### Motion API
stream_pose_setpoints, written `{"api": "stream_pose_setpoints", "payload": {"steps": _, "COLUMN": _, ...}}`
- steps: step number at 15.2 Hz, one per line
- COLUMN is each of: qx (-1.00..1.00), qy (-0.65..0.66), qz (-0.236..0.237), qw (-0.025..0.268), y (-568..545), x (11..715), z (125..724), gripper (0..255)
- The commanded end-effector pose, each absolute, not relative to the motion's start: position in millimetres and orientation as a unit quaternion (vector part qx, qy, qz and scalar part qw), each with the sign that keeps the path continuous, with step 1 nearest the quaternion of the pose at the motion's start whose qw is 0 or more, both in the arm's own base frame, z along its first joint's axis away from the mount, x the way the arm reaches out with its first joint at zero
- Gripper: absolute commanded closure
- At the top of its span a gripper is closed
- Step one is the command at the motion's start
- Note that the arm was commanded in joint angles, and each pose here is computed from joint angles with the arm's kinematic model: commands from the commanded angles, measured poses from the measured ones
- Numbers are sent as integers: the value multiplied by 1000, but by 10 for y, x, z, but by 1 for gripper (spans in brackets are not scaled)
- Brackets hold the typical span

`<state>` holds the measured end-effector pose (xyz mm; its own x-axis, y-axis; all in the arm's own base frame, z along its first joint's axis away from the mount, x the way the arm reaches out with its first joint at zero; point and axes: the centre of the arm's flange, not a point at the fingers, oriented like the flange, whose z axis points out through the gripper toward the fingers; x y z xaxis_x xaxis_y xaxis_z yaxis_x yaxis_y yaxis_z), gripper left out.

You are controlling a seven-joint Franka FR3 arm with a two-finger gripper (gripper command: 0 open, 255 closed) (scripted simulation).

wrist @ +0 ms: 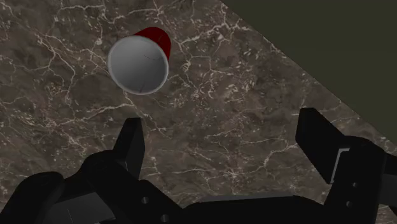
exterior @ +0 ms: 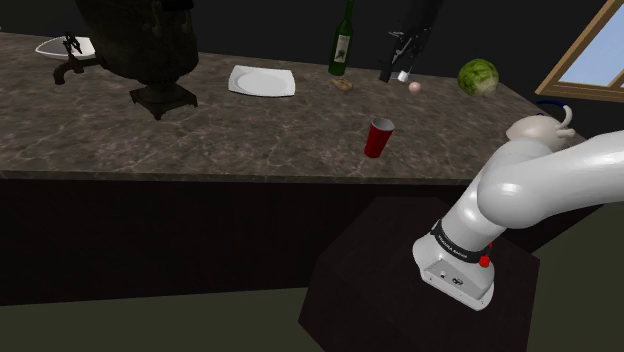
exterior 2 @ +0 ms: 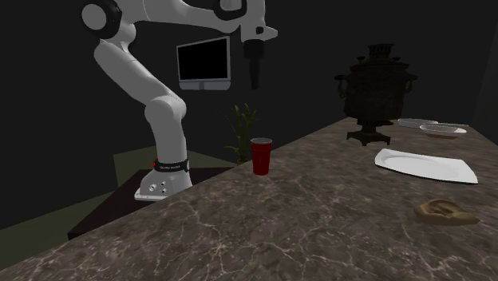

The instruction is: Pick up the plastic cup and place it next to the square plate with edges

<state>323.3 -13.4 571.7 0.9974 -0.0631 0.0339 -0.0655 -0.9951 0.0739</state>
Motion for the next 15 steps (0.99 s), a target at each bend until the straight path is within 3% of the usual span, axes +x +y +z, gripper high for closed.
{"api": "stream_pose_setpoints", "payload": {"steps": 1, "qx": 999, "qy": -32, "qz": 16, "qw": 38, "y": -134, "x": 3233, "z": 5717, "gripper": 0}}
{"api": "stream_pose_setpoints", "payload": {"steps": 15, "qx": 997, "qy": -59, "qz": -12, "qw": 57, "y": -642, "x": 3487, "z": 4161, "gripper": 0}}
